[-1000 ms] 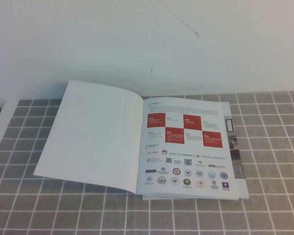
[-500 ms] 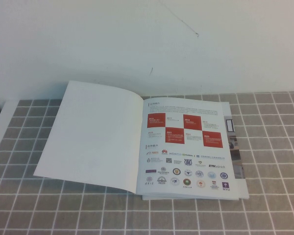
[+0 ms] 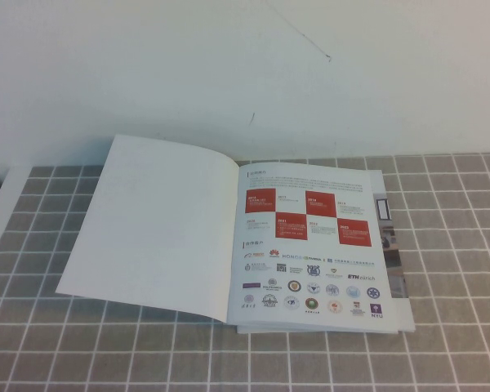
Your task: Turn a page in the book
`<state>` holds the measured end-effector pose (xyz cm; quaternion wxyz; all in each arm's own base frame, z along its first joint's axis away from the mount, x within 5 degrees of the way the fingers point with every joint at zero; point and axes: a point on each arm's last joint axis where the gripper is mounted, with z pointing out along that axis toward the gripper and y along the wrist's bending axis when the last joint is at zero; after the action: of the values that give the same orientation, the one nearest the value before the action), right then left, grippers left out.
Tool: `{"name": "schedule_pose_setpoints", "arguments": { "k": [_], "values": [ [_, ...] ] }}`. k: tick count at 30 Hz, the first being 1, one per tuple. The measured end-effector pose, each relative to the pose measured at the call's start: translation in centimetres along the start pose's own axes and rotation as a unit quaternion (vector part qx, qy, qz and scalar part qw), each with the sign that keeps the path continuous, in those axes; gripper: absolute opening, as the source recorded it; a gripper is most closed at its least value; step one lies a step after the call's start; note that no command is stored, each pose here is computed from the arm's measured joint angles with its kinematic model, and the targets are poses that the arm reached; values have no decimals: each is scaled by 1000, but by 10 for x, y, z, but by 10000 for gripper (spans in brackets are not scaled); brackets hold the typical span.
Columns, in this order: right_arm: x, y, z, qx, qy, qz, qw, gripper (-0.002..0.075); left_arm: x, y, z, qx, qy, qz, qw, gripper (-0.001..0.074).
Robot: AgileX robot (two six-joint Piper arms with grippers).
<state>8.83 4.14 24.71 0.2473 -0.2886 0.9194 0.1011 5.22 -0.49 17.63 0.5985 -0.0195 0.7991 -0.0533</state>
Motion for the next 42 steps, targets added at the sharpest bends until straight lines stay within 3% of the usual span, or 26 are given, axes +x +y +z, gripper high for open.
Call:
{"name": "schedule_pose_setpoints", "arguments": {
  "k": [6,13,23,42],
  "values": [
    [0,0,0,0,0,0,1000,-1,0,1,0,-2,0,0,1000,-4],
    [0,0,0,0,0,0,1000,-1,0,0,0,9,3,-45,999,-4],
    [0,0,0,0,0,0,1000,-1,0,1,0,7,2,18,1000,-4],
    [0,0,0,0,0,0,1000,-1,0,1,0,7,2,20,1000,-4]
  ]
}}
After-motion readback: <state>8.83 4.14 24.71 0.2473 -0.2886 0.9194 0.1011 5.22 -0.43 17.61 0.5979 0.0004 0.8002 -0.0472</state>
